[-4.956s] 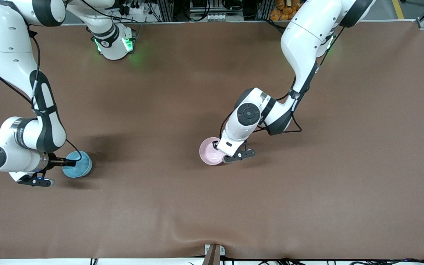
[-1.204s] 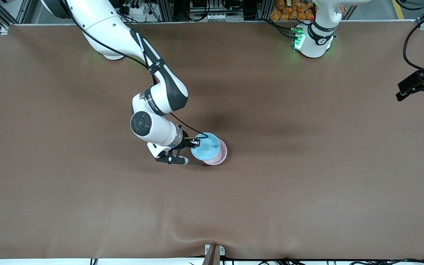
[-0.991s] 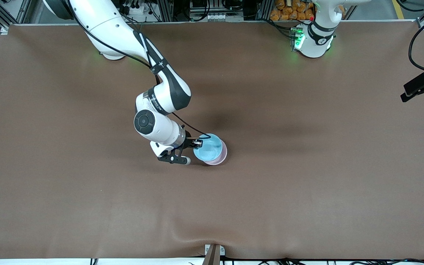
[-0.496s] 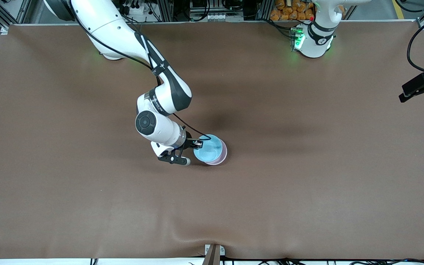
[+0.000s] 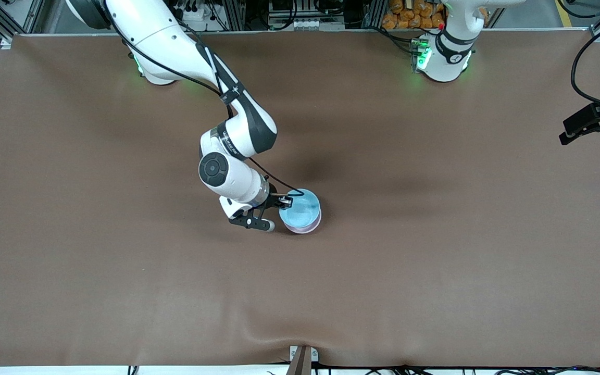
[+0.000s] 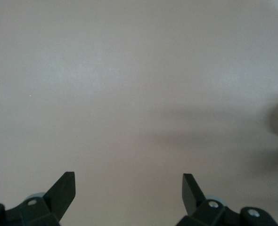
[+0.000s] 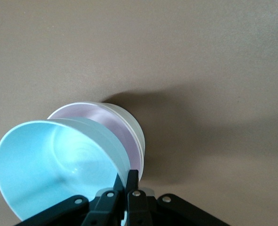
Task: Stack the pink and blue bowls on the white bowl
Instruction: 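Open the right gripper and draw it back from the stack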
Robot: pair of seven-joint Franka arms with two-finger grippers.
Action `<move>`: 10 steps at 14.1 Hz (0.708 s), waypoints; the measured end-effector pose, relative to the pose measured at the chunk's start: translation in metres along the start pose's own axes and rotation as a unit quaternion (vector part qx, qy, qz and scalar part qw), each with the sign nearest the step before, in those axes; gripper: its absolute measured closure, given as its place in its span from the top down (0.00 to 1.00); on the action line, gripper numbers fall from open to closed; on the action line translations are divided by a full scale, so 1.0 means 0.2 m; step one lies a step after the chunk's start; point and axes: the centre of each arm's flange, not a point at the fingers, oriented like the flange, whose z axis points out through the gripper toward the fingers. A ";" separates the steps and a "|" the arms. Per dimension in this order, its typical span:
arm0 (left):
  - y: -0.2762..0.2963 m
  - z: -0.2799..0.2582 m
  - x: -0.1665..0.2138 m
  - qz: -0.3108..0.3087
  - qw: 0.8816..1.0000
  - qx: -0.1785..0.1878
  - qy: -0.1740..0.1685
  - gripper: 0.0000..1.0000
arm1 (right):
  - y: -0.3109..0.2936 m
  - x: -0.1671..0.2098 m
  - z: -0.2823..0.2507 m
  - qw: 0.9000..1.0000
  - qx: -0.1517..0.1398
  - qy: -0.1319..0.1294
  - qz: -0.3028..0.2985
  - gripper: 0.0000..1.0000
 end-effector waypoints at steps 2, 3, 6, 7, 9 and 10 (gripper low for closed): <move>0.00 0.01 0.00 0.000 1.000 0.000 -0.001 1.00 | 0.00 0.00 0.00 1.000 0.001 0.001 0.000 0.04; 0.00 0.01 0.00 0.000 1.000 0.000 -0.003 1.00 | 0.00 0.00 0.00 1.000 0.001 0.001 0.000 0.04; 0.00 0.01 0.00 0.000 1.000 0.000 -0.008 1.00 | -0.02 -0.02 0.01 1.000 0.001 0.002 -0.004 0.29; 0.00 0.01 0.00 0.001 1.000 0.000 -0.008 1.00 | -0.03 -0.02 0.01 1.000 0.002 0.003 -0.006 0.41; 0.04 0.01 -0.01 0.008 1.000 0.000 -0.008 1.00 | -0.03 -0.02 0.01 1.000 0.003 0.006 -0.006 0.62; 0.07 0.01 -0.01 0.010 1.000 0.000 -0.008 1.00 | -0.03 -0.01 0.00 1.000 0.004 0.009 -0.005 0.74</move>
